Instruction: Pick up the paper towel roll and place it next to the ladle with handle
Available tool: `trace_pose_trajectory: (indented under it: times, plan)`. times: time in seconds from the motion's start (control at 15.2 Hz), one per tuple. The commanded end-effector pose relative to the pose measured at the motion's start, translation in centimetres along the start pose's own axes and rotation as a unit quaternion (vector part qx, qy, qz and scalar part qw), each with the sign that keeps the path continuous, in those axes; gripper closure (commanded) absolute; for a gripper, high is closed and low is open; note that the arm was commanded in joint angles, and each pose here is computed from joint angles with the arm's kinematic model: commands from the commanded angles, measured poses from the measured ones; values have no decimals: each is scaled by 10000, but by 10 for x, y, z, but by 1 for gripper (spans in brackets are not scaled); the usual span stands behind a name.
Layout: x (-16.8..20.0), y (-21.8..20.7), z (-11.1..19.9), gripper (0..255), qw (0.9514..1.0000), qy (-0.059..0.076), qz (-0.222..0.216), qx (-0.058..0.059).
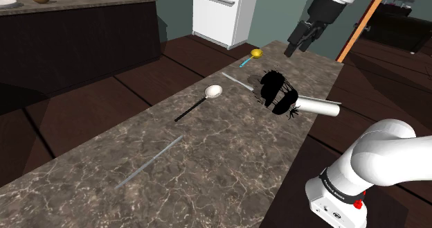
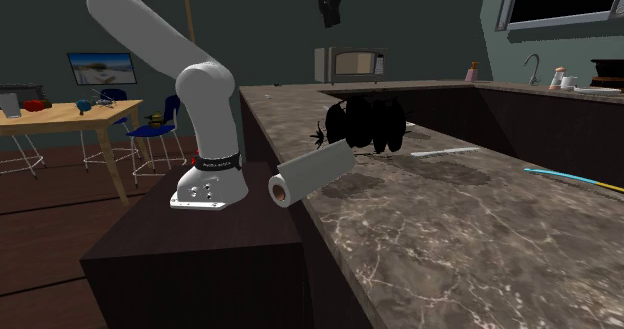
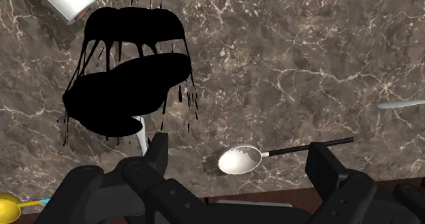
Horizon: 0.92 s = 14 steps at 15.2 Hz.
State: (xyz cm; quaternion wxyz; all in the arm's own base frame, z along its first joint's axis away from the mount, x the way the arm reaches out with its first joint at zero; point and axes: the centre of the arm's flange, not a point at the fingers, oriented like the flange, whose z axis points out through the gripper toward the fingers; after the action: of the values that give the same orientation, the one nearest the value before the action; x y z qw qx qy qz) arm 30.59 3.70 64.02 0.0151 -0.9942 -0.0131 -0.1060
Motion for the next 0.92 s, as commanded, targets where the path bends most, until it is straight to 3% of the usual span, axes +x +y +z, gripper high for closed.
trace_pose_trajectory:
  times: [0.0,0.4,0.86]
  plan:
    - [0,0,0,0,10000,0,0,0]
    - [-37,45,46,0,9963,-130,-833,-151]
    - [-71,106,97,0,9828,-279,-1796,-325]
